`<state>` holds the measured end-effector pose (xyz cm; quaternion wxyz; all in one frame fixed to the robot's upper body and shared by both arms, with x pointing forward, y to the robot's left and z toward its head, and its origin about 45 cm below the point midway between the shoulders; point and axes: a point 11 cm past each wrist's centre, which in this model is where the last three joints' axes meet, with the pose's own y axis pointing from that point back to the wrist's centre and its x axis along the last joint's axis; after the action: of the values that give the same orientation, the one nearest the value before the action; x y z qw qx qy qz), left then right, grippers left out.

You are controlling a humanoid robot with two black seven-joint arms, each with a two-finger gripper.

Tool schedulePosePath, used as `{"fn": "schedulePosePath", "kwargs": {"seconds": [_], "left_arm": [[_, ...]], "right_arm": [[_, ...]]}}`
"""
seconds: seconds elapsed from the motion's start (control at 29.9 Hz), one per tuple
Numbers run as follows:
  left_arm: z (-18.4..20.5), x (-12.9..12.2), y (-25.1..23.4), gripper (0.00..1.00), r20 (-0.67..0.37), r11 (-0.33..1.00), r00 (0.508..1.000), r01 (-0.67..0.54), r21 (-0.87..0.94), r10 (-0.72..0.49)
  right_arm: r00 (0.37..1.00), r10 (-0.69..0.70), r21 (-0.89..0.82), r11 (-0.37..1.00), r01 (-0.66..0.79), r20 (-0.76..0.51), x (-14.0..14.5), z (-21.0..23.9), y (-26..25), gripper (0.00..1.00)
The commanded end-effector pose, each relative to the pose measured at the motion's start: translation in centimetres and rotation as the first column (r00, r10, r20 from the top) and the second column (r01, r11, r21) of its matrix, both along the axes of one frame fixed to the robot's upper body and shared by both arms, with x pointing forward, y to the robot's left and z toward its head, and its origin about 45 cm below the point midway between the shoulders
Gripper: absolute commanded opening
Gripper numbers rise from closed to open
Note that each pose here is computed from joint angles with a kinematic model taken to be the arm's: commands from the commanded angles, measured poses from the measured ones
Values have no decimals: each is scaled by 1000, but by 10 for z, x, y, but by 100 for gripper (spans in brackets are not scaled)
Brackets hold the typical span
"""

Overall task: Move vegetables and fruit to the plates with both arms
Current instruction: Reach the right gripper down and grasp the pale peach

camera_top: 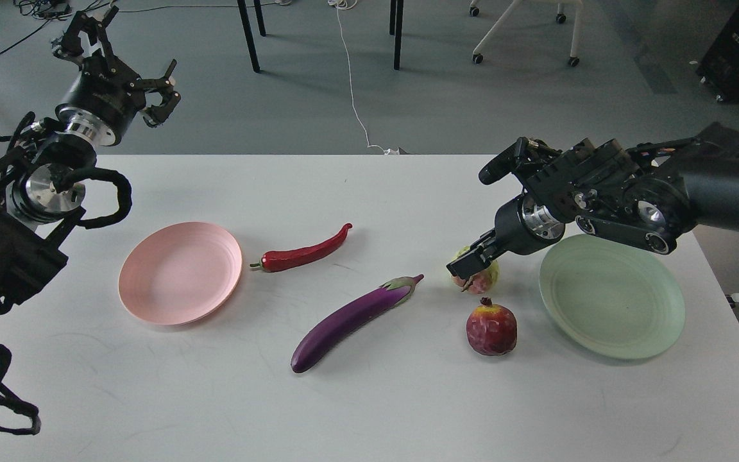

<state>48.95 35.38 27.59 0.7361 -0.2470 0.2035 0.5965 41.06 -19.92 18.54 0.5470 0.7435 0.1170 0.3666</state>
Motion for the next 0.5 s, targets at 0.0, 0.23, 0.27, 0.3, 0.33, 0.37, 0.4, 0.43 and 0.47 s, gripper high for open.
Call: {"fn": "schedulePosePath", "kwargs": {"seconds": [0.0, 0.23, 0.27, 0.3, 0.33, 0.37, 0.4, 0.43, 0.47], "left_arm": [[-4, -2, 0, 98, -3, 1000, 1000, 6, -3, -6], [-4, -2, 2, 98, -3, 1000, 1000, 5, 0, -5], [-4, -2, 2, 98, -4, 1000, 1000, 4, 1, -4], [-4, -2, 2, 98, -4, 1000, 1000, 4, 1, -4], [-4, -2, 2, 98, -4, 1000, 1000, 4, 1, -4], [-4, -2, 2, 98, -6, 1000, 1000, 3, 2, -3], [-5, -3, 2, 98, -6, 1000, 1000, 2, 1, -2], [-4, -2, 2, 98, -5, 1000, 1000, 3, 1, -3], [-4, -2, 3, 98, -7, 1000, 1000, 1, 3, -1]], "right_arm": [[1000, -5, 16, 1000, 5, 4, -3, -11, -1, 90], [1000, 17, -42, 999, -17, 2, -5, -18, -10, 64], [1000, 18, -42, 999, -18, 1, -5, -18, -10, 62], [1000, 18, -40, 999, -18, 2, -5, -18, -9, 61], [1000, 18, -40, 999, -18, 2, -5, -18, -9, 60], [1000, 19, -40, 999, -19, 2, -5, -17, -9, 60], [1000, 19, -40, 999, -19, 2, -5, -17, -9, 60], [1000, 20, -36, 999, -20, 5, -4, -14, -8, 59], [1000, 17, -29, 999, -16, 13, -2, -10, -8, 57]]}}
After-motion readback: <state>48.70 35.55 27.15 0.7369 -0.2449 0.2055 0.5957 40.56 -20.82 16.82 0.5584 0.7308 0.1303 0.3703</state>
